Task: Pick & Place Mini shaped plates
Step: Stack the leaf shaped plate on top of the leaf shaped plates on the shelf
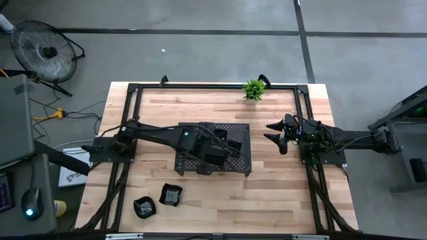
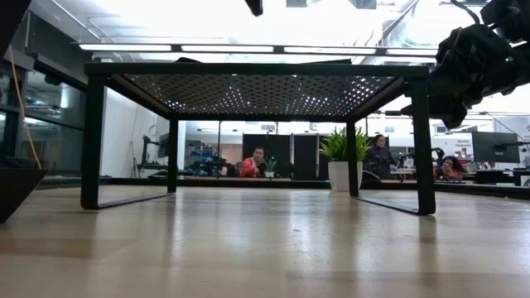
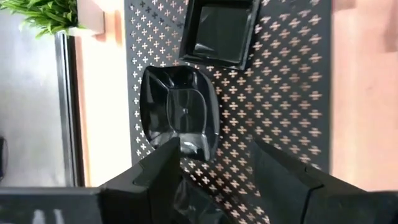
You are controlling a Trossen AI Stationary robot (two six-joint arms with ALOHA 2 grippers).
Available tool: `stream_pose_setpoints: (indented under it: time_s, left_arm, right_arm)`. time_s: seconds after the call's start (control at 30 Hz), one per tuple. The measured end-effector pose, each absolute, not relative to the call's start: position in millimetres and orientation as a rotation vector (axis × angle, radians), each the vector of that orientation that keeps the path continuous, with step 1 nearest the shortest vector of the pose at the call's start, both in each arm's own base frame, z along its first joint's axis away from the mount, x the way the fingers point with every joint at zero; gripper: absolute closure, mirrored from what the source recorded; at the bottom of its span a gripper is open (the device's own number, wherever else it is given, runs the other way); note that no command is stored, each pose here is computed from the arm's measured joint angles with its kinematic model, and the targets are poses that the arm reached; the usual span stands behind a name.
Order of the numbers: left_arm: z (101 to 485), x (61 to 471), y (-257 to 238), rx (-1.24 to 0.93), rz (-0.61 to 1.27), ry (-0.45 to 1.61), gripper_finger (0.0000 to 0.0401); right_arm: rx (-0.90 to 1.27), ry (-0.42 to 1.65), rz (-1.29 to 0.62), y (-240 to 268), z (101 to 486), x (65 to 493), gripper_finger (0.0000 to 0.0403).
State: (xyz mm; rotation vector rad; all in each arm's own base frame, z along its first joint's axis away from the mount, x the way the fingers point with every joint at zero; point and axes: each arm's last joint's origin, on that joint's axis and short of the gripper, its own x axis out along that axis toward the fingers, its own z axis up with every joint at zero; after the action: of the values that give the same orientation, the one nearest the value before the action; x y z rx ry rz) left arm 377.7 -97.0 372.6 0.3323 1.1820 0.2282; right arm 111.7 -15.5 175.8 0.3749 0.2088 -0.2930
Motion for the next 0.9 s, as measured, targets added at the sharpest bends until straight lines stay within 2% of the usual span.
stream_pose_setpoints:
  time_s: [0.33, 0.63, 0.9]
  left_arm:
    - [391.9, 331.4, -114.6, 0.248, 0.244, 1.134, 0.0213]
    - [368.6, 260.8, -132.5, 0.137, 0.316, 1.188, 0.0213]
    - [338.1, 204.4, -161.2, -0.048, 0.330, 1.241, 0.0213]
  right_arm:
    - [0.375, 0.209, -0.293, -15.5, 175.8, 111.7, 0.0157]
    - [0.375, 0.209, -0.293, -15.5, 175.8, 111.7, 0.0157]
    - [0.375, 0.209, -0.293, -15.5, 175.8, 111.7, 0.0157]
